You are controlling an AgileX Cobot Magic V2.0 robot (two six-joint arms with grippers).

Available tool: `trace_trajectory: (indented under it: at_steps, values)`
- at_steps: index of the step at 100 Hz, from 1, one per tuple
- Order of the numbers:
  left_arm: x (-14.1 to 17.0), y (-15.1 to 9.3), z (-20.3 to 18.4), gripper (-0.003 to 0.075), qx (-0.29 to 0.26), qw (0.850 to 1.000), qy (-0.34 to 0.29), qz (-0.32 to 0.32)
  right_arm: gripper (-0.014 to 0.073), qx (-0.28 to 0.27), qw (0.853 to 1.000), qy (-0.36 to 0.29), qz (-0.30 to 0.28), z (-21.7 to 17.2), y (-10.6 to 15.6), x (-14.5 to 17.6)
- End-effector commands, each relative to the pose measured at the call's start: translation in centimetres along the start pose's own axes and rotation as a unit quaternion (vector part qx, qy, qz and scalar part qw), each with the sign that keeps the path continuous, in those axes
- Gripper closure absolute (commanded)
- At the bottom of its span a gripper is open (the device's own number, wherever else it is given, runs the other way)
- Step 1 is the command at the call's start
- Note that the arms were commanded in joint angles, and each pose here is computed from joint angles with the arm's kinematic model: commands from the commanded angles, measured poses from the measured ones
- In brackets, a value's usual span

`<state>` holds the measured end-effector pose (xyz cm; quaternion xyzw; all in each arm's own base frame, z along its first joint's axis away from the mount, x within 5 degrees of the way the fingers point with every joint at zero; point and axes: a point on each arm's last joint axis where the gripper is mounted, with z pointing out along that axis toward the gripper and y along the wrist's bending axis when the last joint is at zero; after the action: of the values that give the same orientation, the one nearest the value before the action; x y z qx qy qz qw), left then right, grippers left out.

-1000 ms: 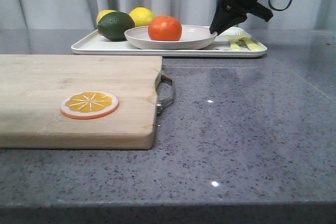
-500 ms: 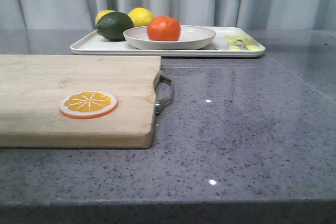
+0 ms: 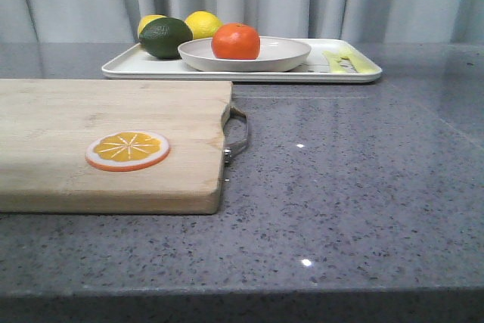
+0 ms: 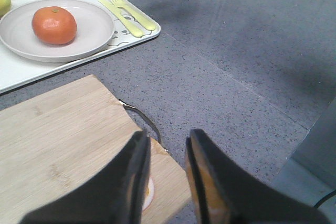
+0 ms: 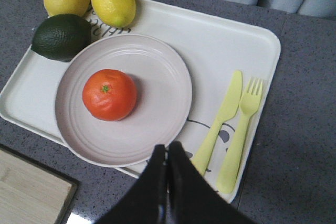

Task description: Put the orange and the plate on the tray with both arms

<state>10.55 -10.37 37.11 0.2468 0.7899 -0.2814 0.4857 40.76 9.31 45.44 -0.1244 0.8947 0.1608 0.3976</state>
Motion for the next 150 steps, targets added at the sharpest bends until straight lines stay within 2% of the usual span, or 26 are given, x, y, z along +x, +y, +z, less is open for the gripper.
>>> trace_trajectory:
  at_steps: [1, 21, 42, 53, 70, 85, 106, 131, 150]
  values:
    - [-1.5, -0.2, -0.6, 0.061, 0.005, 0.998, -0.057, -0.003, 0.0662, -0.004, 1.0, -0.004, -0.018, -5.1, 1.4, 0.2]
    - [-1.5, -0.2, -0.6, 0.074, 0.005, 0.998, -0.057, -0.003, 0.0662, 0.003, 1.0, 0.009, -0.02, -7.6, 2.0, 1.7]
    - [-1.5, -0.2, -0.6, 0.0741, 0.005, 0.998, -0.057, -0.003, 0.0662, 0.009, 1.0, 0.007, -0.019, -10.7, 2.7, 4.6]
    - [-1.5, -0.2, -0.6, 0.0741, 0.005, 0.998, -0.057, -0.003, 0.0662, 0.013, 1.0, -0.013, -0.024, -12.5, 3.1, 6.6]
    - [-1.7, -0.3, -1.0, 0.074, 0.006, 0.998, -0.069, -0.002, 0.0662, 0.021, 0.999, -0.046, -0.017, -14.9, 3.6, 11.5]
    - [-1.5, -0.4, -2.2, 0.0741, 0.01, 0.996, -0.083, 0.0, 0.0662, 0.03, 0.994, -0.096, -0.033, -17.5, 4.1, 16.5]
    - [0.2, -0.3, -3.9, 0.0741, 0.013, 0.994, -0.107, 0.001, 0.0662, 0.04, 0.985, -0.162, -0.039, -19.9, 4.4, 23.4]
    - [3.0, 0.1, -5.3, 0.0741, 0.015, 0.992, -0.122, 0.002, 0.0662, 0.042, 0.979, -0.195, -0.043, -20.7, 4.5, 30.0]
    - [5.6, 0.5, -5.8, 0.0741, 0.015, 0.992, -0.122, 0.002, 0.0662, 0.044, 0.976, -0.207, -0.043, -20.0, 4.3, 33.0]
